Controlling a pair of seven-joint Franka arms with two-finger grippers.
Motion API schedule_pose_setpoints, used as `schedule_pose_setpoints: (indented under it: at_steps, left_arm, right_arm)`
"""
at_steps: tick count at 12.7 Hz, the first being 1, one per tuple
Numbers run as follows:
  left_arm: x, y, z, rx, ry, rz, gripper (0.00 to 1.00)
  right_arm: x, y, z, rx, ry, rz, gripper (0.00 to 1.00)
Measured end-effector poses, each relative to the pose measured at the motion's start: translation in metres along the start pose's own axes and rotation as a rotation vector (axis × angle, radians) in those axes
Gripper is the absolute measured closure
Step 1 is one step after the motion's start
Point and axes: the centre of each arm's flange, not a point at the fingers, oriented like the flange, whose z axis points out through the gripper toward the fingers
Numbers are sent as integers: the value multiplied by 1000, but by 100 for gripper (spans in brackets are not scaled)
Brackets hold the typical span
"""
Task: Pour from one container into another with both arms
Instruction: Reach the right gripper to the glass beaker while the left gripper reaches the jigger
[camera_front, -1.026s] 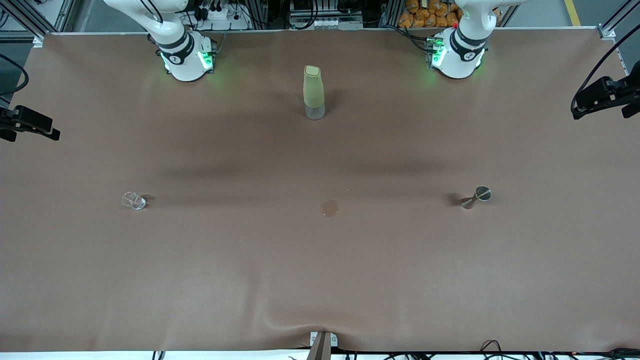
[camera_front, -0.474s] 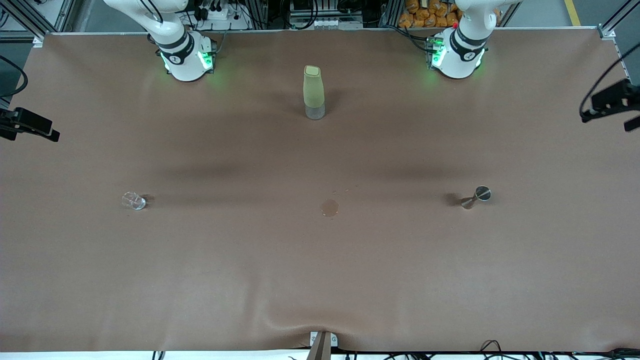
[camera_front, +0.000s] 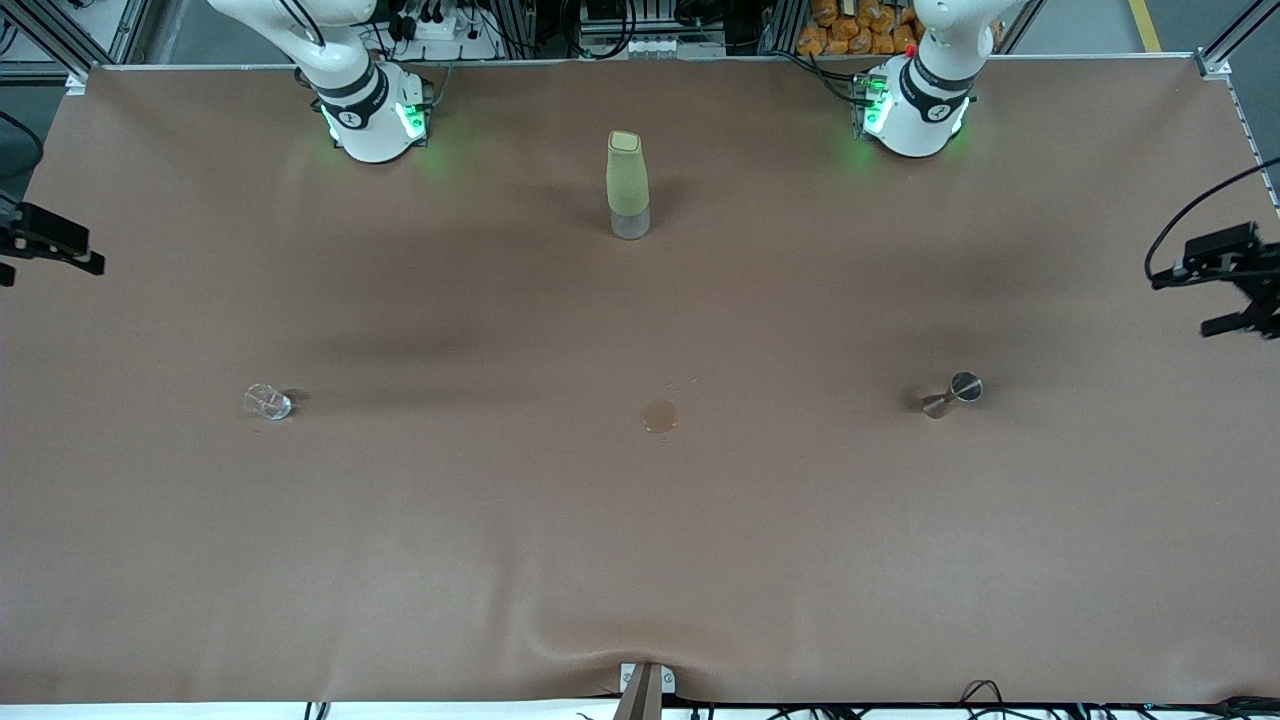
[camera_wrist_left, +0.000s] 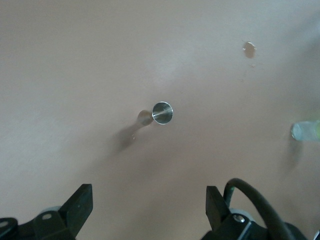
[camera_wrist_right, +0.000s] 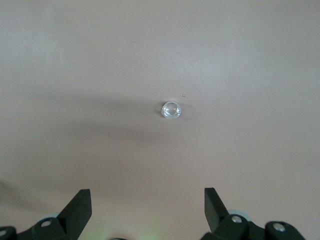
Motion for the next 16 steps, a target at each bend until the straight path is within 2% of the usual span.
schedule_pose_setpoints:
  at_steps: [2,4,8,10,12,13,14,16]
  left_arm:
    - [-9,-23,22,-47,1,53,0]
    - [-20,-46,44,-112,46,120,0]
    - [-51,-98,109,-275,210,323,0]
    - [-61,-114,138,-315,290,438,0]
    - [-70,-127,169,-344,383,550,0]
    - [-75,-132,186,-367,429,602,6]
    - [-81,-137,203,-389,468,644,7]
    - [-91,-144,219,-398,513,720,29]
  right_arm:
    - [-8,20,0,-1,-1,-138,0]
    - [-16,37,1,-1,-2,-280,0]
    - [-27,70,4,-5,1,-639,0]
    - [-32,97,13,-22,13,-862,0]
    - [-39,119,23,-32,17,-1026,0]
    - [-42,125,26,-31,16,-1082,0]
    - [-43,128,30,-27,14,-1118,0]
    - [-41,130,41,-15,19,-1168,0]
